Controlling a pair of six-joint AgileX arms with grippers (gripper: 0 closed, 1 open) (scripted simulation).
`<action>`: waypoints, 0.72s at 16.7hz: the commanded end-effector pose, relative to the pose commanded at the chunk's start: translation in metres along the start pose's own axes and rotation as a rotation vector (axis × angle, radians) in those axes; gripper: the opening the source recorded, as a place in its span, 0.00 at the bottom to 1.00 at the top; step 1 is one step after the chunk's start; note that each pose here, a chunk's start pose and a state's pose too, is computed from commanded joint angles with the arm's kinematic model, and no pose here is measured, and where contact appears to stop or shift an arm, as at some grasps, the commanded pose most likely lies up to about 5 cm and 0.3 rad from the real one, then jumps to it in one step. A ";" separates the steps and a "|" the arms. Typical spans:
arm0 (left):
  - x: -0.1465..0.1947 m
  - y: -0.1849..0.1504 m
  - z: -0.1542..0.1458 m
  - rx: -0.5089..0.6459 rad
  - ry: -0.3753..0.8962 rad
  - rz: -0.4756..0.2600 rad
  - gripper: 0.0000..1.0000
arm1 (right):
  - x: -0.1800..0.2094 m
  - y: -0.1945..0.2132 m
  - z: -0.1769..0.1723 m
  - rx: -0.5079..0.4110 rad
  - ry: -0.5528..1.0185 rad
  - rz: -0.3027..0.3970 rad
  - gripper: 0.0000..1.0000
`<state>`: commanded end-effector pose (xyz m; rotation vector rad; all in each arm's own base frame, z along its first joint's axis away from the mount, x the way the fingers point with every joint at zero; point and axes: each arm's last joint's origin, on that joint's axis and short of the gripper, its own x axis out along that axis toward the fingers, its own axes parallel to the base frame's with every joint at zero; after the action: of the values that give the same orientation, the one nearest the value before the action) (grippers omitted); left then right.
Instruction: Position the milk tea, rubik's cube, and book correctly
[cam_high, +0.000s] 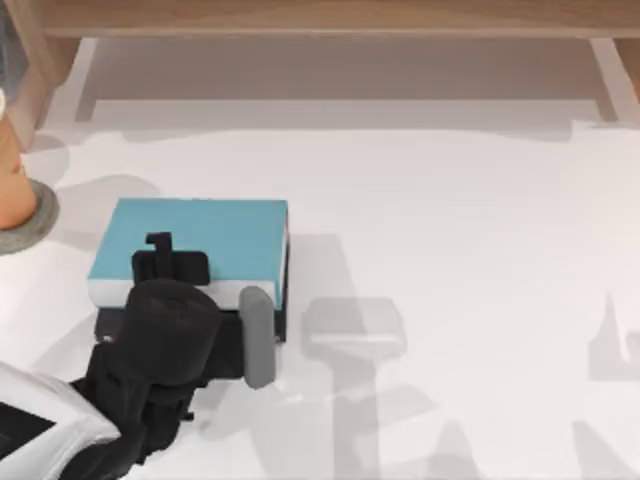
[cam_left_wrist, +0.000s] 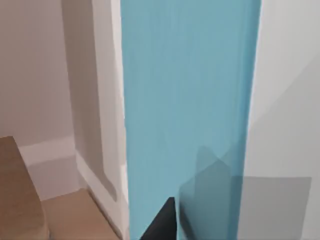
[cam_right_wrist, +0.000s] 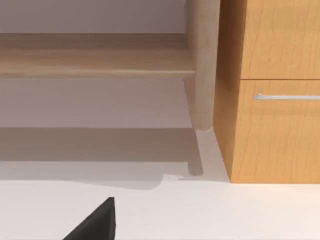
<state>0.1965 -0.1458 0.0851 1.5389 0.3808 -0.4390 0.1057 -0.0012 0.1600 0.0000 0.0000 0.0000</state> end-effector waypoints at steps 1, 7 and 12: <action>0.000 0.000 0.000 0.000 0.000 0.000 0.38 | 0.000 0.000 0.000 0.000 0.000 0.000 1.00; 0.000 0.000 0.000 0.000 0.000 0.000 0.83 | 0.000 0.000 0.000 0.000 0.000 0.000 1.00; 0.000 0.000 0.000 0.000 0.000 0.000 1.00 | 0.000 0.000 0.000 0.000 0.000 0.000 1.00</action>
<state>0.1965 -0.1458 0.0851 1.5389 0.3808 -0.4390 0.1057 -0.0012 0.1600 0.0000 0.0000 0.0000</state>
